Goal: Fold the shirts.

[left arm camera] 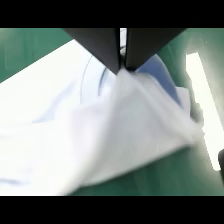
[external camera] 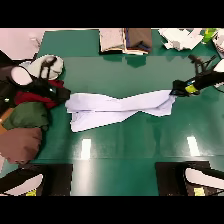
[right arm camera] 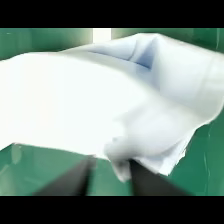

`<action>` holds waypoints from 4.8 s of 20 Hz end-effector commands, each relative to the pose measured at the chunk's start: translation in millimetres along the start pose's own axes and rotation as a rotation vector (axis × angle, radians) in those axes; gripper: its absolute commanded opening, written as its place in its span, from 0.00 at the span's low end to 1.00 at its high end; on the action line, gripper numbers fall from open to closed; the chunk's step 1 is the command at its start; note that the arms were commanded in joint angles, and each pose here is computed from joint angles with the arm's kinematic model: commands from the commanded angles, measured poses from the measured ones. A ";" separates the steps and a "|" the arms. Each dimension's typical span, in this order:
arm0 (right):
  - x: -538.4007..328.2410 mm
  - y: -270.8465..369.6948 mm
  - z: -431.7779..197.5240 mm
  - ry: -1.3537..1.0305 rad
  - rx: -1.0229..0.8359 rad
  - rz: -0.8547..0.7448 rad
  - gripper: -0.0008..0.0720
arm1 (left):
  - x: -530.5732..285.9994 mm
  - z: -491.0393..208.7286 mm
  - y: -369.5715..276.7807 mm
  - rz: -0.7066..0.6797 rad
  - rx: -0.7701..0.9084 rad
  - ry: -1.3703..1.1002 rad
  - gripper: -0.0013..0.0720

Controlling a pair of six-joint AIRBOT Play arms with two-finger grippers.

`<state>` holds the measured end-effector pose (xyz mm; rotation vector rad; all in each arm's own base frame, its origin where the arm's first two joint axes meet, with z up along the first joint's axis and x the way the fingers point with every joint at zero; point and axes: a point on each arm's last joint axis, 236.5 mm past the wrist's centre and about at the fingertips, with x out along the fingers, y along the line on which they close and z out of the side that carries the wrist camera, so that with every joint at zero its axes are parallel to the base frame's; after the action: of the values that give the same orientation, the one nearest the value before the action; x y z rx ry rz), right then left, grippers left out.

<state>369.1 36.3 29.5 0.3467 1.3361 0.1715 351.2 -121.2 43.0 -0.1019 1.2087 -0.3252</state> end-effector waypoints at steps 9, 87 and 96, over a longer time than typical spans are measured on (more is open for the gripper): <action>8.7 -31.2 -15.9 0.041 0.041 -0.007 0.80 | 35.2 -24.6 11.4 0.010 -0.031 0.087 0.05; -26.9 -118.2 -52.9 0.040 0.173 -0.254 0.69 | 4.9 17.6 35.0 0.155 -0.054 0.100 0.66; 41.5 -119.7 -136.8 0.211 0.186 -0.231 0.80 | 27.1 -63.0 44.5 0.162 -0.174 0.160 0.66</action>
<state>246.6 -52.5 -60.5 0.3596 1.5730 -0.1325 318.3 -82.5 -7.1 -0.1101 1.3917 -0.1019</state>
